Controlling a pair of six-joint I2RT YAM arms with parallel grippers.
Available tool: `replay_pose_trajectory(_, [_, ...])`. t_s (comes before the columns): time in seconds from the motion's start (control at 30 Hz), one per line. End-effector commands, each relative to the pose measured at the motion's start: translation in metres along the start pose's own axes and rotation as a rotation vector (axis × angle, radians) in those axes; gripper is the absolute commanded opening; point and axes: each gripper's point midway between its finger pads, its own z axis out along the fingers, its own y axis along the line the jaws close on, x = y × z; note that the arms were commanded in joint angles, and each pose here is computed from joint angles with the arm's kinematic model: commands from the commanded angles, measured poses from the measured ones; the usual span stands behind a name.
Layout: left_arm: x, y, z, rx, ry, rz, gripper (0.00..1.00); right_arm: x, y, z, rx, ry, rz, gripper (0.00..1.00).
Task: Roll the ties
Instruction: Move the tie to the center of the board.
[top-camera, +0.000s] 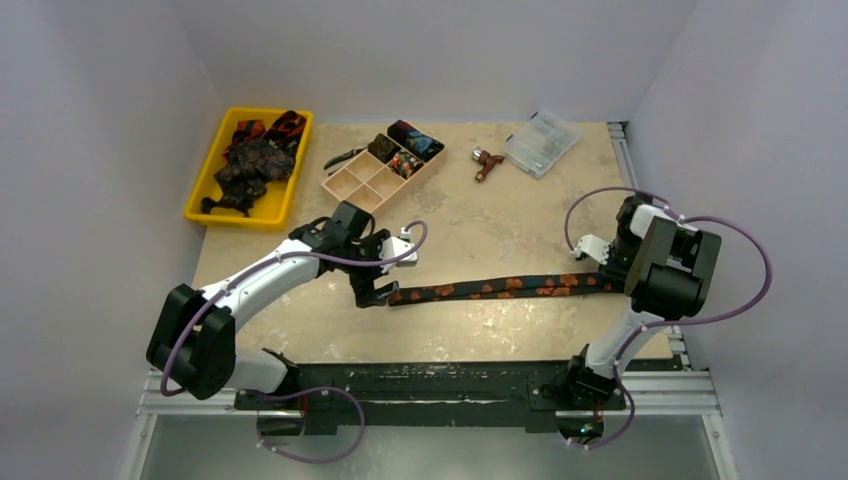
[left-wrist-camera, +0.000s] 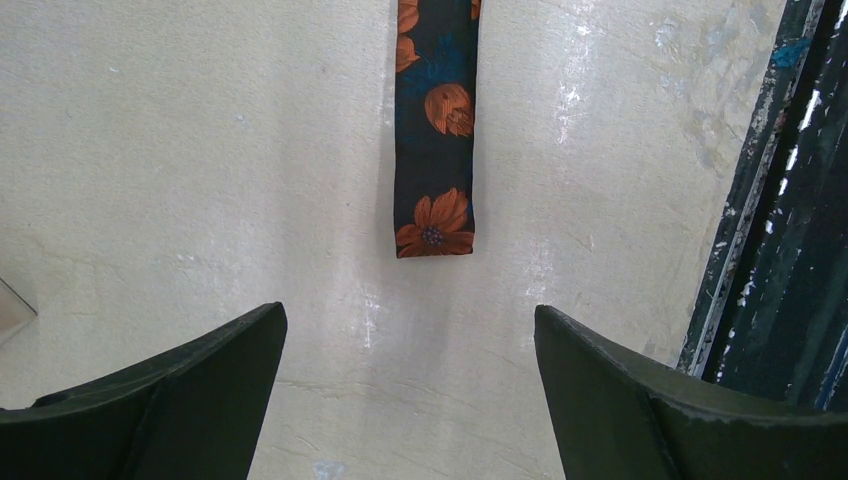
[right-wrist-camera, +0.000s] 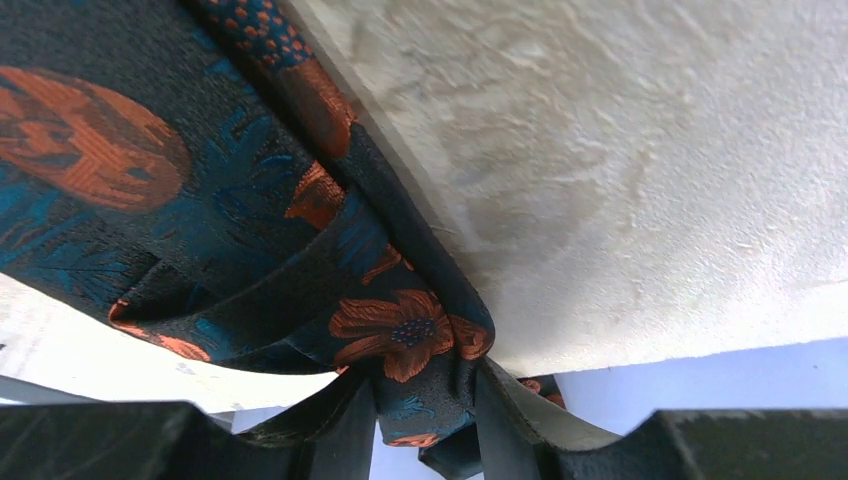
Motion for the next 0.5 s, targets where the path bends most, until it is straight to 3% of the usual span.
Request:
replay_pose_trajectory(0.0, [-0.005, 0.004, -0.003, -0.003, -0.018, 0.024, 0.94, 0.01, -0.021, -0.002, 0.072, 0.019, -0.055, 0.37])
replay_pose_trajectory(0.3, [-0.012, 0.004, -0.002, 0.007, -0.05, 0.022, 0.93, 0.052, -0.042, 0.012, 0.118, 0.121, -0.024, 0.37])
replay_pose_trajectory(0.4, [-0.013, 0.001, -0.002, 0.014, -0.063, 0.02, 0.93, 0.064, -0.051, 0.01, 0.142, 0.145, -0.016, 0.44])
replay_pose_trajectory(0.47, [-0.014, 0.001, -0.002, 0.008, -0.073, 0.02, 0.93, 0.07, -0.057, 0.006, 0.167, 0.155, -0.014, 0.55])
